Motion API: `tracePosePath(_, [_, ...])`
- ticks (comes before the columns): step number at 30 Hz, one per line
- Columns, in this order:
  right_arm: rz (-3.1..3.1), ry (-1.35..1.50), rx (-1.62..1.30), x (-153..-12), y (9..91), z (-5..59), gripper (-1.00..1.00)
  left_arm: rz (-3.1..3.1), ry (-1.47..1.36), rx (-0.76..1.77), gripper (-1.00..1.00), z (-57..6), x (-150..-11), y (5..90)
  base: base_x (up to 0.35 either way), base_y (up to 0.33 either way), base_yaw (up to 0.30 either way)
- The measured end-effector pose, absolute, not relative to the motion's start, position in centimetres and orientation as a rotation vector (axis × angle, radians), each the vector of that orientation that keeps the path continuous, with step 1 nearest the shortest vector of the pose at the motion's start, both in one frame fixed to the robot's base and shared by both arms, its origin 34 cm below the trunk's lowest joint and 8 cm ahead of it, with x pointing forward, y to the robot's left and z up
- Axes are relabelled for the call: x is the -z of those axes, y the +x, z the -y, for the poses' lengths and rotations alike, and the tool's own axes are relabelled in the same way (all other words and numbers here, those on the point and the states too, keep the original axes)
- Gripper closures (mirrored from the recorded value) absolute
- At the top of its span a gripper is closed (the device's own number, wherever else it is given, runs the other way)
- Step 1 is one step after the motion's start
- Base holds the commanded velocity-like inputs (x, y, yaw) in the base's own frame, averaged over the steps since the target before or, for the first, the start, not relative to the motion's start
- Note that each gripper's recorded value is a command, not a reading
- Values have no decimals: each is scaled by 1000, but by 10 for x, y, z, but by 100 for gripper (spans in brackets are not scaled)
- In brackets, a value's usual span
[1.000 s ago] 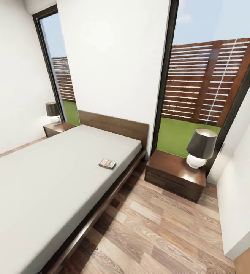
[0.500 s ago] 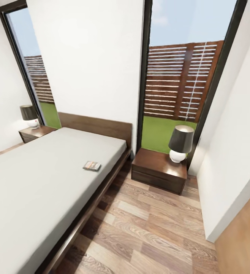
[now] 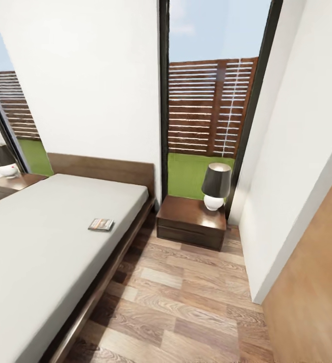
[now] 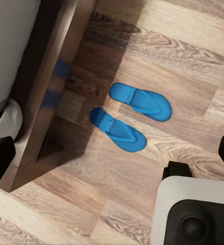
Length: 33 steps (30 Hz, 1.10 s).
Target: In the bedroom, move the book from the bed onto either nightstand, and place the two sandals side by side next to the bed.
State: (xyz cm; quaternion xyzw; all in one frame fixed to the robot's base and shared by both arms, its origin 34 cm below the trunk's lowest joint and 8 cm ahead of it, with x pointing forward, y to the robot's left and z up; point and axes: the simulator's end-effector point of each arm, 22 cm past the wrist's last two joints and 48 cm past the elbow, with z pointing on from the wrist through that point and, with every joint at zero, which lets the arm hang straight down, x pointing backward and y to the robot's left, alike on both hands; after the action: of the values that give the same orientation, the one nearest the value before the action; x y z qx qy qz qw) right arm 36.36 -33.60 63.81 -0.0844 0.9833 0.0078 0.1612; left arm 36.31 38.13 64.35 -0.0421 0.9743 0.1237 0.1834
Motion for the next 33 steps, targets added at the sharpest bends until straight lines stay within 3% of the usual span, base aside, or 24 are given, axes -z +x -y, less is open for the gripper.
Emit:
tracePosePath(24, [-2807, -243, -22, -638, 364, 336, -100, -2748, -115, -349, -100, -381, -644, 363, 32, -1, -41])
tracePosePath(33, [-2807, -242, -22, -638, 364, 336, -100, -2747, -110, -348, -100, -380, -644, 364, 96, -15, -187])
